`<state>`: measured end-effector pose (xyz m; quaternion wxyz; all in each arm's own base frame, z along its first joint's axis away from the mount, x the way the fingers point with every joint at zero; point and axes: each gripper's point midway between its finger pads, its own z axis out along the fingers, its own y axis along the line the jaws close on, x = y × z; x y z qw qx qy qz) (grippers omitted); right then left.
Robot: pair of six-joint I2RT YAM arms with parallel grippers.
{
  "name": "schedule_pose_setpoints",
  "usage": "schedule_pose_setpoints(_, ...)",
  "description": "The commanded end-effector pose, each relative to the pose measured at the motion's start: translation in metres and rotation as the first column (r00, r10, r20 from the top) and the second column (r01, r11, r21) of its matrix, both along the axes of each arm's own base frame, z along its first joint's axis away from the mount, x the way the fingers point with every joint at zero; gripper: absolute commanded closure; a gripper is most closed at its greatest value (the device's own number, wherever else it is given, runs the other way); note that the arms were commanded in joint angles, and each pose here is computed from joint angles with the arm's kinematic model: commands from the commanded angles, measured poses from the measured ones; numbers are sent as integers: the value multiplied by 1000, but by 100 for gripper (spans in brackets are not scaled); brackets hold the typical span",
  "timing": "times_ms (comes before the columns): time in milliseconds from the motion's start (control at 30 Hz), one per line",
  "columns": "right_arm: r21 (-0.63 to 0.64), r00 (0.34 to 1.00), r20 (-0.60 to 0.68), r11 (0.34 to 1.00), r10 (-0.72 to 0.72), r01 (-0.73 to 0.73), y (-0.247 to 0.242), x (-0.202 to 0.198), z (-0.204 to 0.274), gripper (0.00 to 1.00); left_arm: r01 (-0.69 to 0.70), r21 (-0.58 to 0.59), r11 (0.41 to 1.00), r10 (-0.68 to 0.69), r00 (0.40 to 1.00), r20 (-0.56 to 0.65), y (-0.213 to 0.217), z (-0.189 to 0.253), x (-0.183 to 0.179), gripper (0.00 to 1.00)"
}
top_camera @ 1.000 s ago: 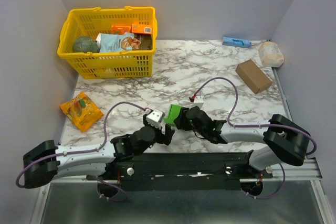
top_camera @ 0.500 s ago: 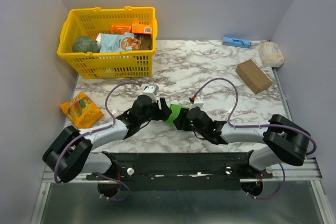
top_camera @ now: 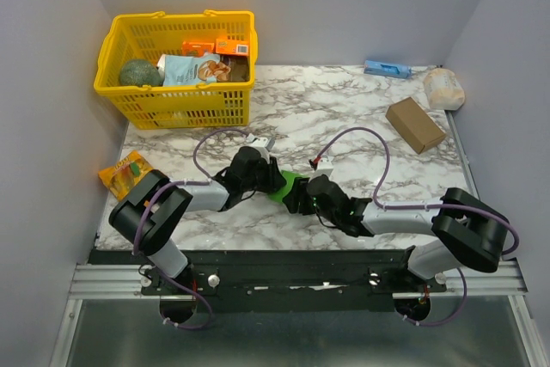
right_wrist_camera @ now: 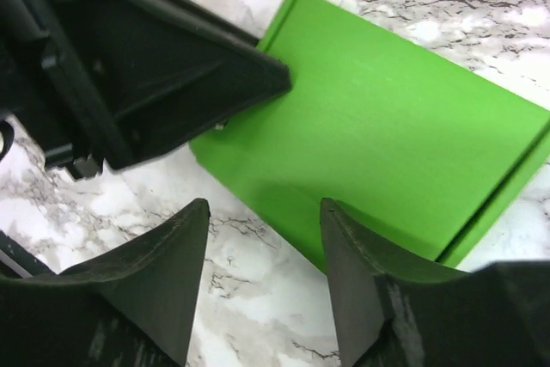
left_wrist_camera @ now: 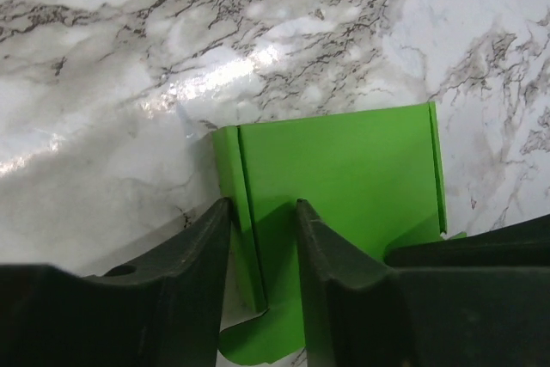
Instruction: Fold the paper box
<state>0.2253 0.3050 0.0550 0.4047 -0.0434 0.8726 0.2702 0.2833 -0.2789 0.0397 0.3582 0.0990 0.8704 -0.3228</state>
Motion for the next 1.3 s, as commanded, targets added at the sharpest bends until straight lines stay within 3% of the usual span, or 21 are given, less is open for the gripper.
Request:
schedule_pose_setpoints(0, -88, 991, -27, 988, 129, -130, -6, -16, -10, 28, 105, 30, 994, -104, 994, -13, -6, -19, -7, 70)
schedule_pose_setpoints(67, -87, 973, -15, 969, 230, -230, 2, -21, 3, 23, 125, 50, 991, -124, 992, -16, -6, -24, -8, 76)
schedule_pose_setpoints(167, -133, 946, 8, 938, 325, -321, 2, -25, 20, 20, 146, 82, 986, -146, 989, -13, -3, -31, -9, 77)
schedule_pose_setpoints(500, -450, 882, 109, 814, 459, -368, -29, -3, 47, 19, 202, 132, 970, -207, 978, 26, -2, -34, -8, 79)
schedule_pose_setpoints(600, -523, 875, 59, 761, 481, -384, -29, 3, 29, 19, 216, 131, 968, -220, 975, 20, -4, -37, -8, 80)
schedule_pose_setpoints(1133, -693, 921, -73, 645, 383, -323, -34, 35, -22, 24, 216, 128, 968, -216, 976, -17, -4, -41, -8, 81)
schedule_pose_setpoints(1267, -721, 939, -82, 630, 335, -288, -39, 40, -27, 36, 214, 119, 970, -213, 977, -26, -2, -41, -7, 81)
